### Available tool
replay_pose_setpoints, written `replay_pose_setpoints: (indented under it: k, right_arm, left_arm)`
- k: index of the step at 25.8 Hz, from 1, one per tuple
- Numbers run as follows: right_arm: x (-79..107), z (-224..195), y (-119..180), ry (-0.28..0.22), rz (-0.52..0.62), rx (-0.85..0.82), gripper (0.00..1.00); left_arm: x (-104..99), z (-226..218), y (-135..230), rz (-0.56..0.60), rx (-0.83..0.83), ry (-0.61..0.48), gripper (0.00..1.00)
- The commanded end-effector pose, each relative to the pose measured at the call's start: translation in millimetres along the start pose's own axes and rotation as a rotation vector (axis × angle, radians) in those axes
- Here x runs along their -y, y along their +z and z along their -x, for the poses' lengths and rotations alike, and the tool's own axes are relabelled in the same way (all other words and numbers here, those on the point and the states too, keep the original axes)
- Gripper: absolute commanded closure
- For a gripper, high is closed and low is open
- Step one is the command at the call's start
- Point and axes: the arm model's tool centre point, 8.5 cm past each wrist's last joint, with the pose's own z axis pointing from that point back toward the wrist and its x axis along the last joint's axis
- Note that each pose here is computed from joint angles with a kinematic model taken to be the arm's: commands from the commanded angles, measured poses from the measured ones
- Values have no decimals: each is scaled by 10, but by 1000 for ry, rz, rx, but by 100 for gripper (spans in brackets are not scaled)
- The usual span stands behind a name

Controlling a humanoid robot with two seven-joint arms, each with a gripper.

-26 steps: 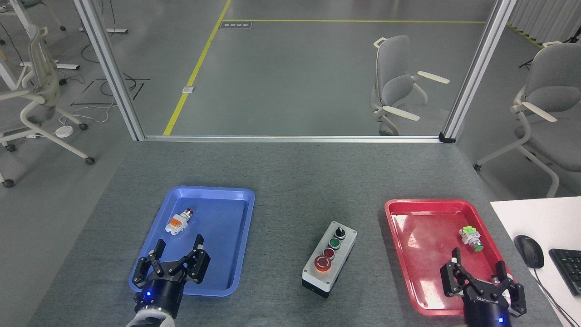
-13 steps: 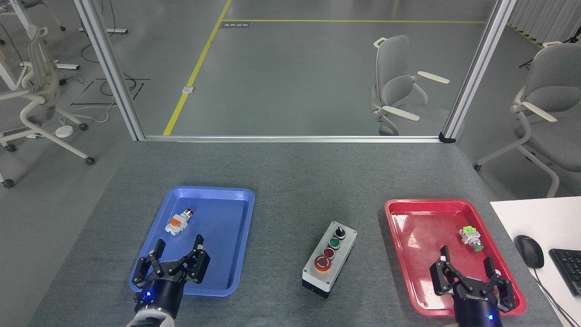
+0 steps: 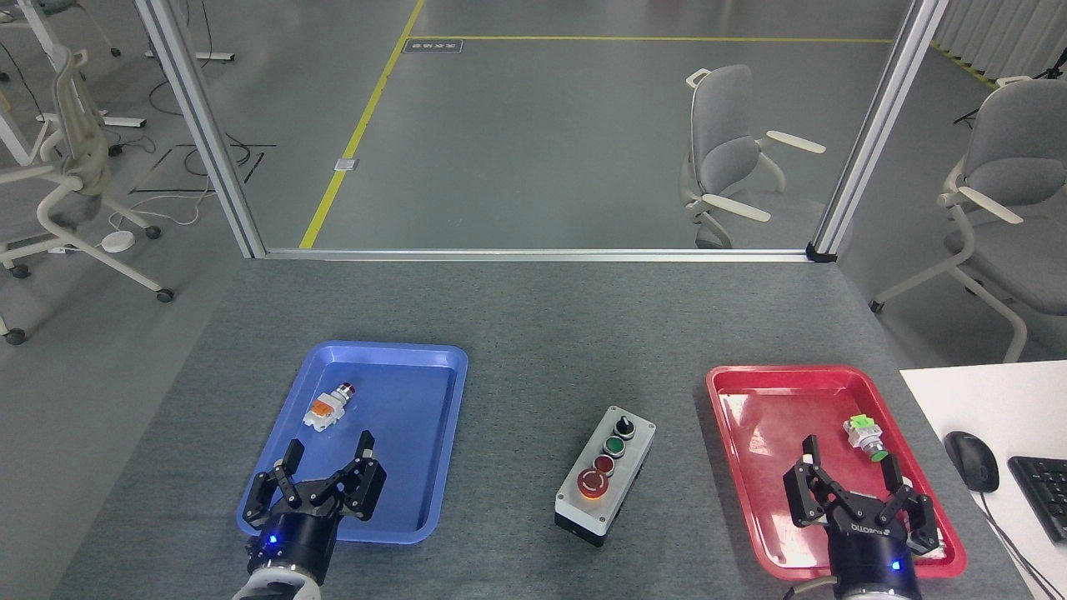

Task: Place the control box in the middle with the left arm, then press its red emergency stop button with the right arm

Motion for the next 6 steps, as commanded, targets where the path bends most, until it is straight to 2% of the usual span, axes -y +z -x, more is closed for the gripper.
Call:
replay_pose_setpoints:
  k: [1, 6]
  right_arm:
    - [65, -47, -78, -6, 16, 23, 1]
    - [58, -58, -80, -11, 14, 23, 1]
  left_arm:
    - [0, 0, 0, 0, 0, 0, 1]
    - [0, 0, 0, 0, 0, 0, 1]
